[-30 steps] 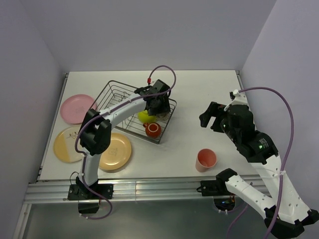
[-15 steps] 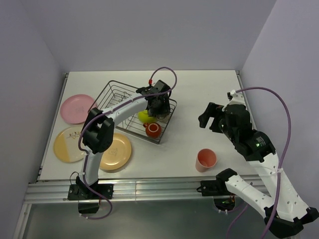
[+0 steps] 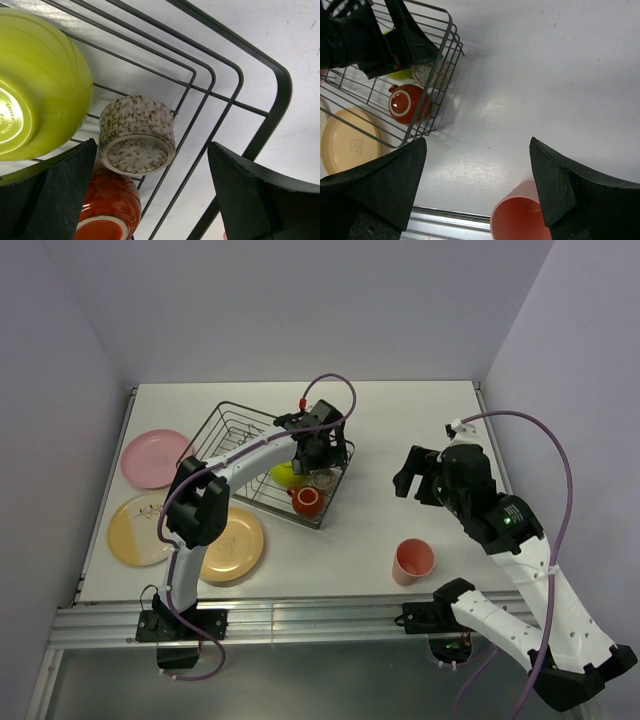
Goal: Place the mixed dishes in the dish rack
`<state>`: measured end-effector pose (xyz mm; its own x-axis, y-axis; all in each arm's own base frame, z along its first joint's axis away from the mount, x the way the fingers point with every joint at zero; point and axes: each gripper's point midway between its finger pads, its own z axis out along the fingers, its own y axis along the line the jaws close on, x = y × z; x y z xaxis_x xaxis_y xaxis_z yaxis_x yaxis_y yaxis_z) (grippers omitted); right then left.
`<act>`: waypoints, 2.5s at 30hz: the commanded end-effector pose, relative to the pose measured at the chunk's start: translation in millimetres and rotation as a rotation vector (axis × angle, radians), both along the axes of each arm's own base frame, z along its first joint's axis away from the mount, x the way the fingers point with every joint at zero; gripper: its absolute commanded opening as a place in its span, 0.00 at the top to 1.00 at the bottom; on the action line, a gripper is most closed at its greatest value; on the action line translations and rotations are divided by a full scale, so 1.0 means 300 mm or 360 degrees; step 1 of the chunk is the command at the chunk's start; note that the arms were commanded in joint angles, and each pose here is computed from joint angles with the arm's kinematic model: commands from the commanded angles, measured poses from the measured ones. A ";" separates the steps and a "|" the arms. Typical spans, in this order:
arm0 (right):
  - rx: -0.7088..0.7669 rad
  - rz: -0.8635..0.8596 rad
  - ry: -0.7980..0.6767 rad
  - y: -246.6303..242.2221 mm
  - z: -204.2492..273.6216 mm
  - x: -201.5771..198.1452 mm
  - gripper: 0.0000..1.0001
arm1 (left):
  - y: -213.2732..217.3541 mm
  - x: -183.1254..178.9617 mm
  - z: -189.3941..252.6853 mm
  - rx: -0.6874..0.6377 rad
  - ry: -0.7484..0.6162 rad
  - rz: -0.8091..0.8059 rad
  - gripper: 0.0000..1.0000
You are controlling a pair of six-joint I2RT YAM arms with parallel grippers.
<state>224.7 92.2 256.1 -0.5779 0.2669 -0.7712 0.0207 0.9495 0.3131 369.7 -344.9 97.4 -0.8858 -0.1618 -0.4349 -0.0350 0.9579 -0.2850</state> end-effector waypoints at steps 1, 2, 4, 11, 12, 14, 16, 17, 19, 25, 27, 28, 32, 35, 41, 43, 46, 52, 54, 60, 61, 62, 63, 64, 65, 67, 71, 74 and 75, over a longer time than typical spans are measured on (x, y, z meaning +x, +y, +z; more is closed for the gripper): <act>-0.0013 0.0031 0.0070 0.012 -0.033 -0.005 0.10 | -0.022 0.013 0.225 -0.0164 -0.0189 -0.0004 0.01; -0.0013 0.0034 0.0109 0.016 -0.062 -0.010 0.10 | -0.028 0.011 0.262 -0.0194 -0.0218 -0.0010 0.01; 0.0022 0.0052 0.0163 0.034 -0.096 -0.021 0.13 | -0.023 0.002 0.350 -0.0249 -0.0280 -0.0014 0.01; 0.0033 0.0052 0.0291 0.053 -0.199 -0.088 0.20 | 0.007 -0.060 0.574 -0.0364 -0.0445 -0.0035 0.01; 0.0026 0.0053 0.0302 0.054 -0.206 -0.094 0.20 | 0.006 -0.075 0.606 -0.0406 -0.0462 -0.0050 0.01; 0.0014 0.0062 0.0308 0.055 -0.213 -0.096 0.20 | 0.007 -0.091 0.587 -0.0410 -0.0440 -0.0065 0.03; 0.0017 0.0048 0.0284 0.052 -0.200 -0.091 0.20 | 0.000 -0.106 0.551 -0.0418 -0.0410 -0.0082 0.35; 0.0023 0.0049 0.0270 0.053 -0.191 -0.089 0.20 | -0.002 -0.109 0.532 -0.0419 -0.0391 -0.0078 0.50; 0.0035 0.0034 0.0239 0.047 -0.167 -0.087 0.20 | -0.007 -0.114 0.457 -0.0385 -0.0324 -0.0079 1.00; 0.0000 0.0006 0.0212 0.024 -0.133 -0.089 0.19 | -0.048 -0.110 0.249 -0.0268 -0.0160 -0.0095 1.00; -0.0003 0.0002 0.0205 0.018 -0.126 -0.093 0.19 | -0.059 -0.106 0.197 -0.0233 -0.0123 -0.0099 1.00; -0.0004 -0.0003 0.0198 0.014 -0.123 -0.095 0.19 | -0.066 -0.105 0.188 -0.0228 -0.0120 -0.0102 1.00; -0.0023 -0.0002 0.0202 0.006 -0.126 -0.101 0.19 | -0.064 -0.086 0.135 -0.0163 -0.0102 -0.0083 1.00; -0.0005 0.0016 0.0212 0.016 -0.133 -0.104 0.19 | -0.067 -0.073 0.107 -0.0124 -0.0093 -0.0080 1.00; 0.0003 0.0034 0.0230 0.023 -0.146 -0.111 0.19 | -0.053 -0.042 0.045 -0.0043 -0.0073 -0.0061 1.00; 0.0002 0.0033 0.0225 0.020 -0.143 -0.113 0.19 | -0.044 -0.032 0.031 -0.0028 -0.0063 -0.0050 1.00; 0.0002 0.0027 0.0219 0.015 -0.137 -0.116 0.19 | -0.037 -0.019 0.013 -0.0017 -0.0055 -0.0042 1.00; 0.0011 0.0050 0.0250 0.029 -0.159 -0.117 0.19 | -0.026 0.013 -0.004 -0.0019 -0.0051 -0.0026 1.00; 0.0018 0.0059 0.0261 0.036 -0.168 -0.118 0.19 | -0.028 0.031 0.001 -0.0025 -0.0059 -0.0028 1.00; -0.0010 0.0080 0.0307 0.046 -0.191 -0.135 0.17 | -0.036 0.078 0.007 -0.0038 -0.0063 -0.0029 1.00; -0.0010 0.0089 0.0310 0.050 -0.190 -0.136 0.16 | -0.033 0.083 0.005 -0.0034 -0.0061 -0.0026 1.00; -0.0017 0.0097 0.0320 0.052 -0.194 -0.141 0.16 | -0.038 0.090 0.005 -0.0038 -0.0060 -0.0026 1.00; -0.0029 0.0105 0.0330 0.054 -0.199 -0.145 0.16 | -0.035 0.092 0.003 -0.0034 -0.0057 -0.0026 1.00; -0.0032 0.0107 0.0331 0.055 -0.198 -0.145 0.16 | -0.036 0.091 0.006 -0.0038 -0.0057 -0.0025 1.00; -0.0042 0.0120 0.0337 0.057 -0.201 -0.152 0.15 | -0.034 0.089 0.012 -0.0043 -0.0060 -0.0023 1.00; -0.0056 0.0119 0.0342 0.055 -0.206 -0.156 0.15 | -0.029 0.092 0.021 -0.0044 -0.0074 -0.0016 1.00; -0.0080 0.0123 0.0363 0.047 -0.225 -0.172 0.14 | -0.020 0.092 0.074 -0.0063 -0.0119 -0.0003 1.00; -0.0097 0.0130 0.0390 0.043 -0.246 -0.184 0.14 | -0.020 0.094 0.120 -0.0092 -0.0153 0.0001 0.87; -0.0099 0.0139 0.0399 0.048 -0.251 -0.189 0.14 | -0.021 0.092 0.133 -0.0100 -0.0162 -0.0001 0.81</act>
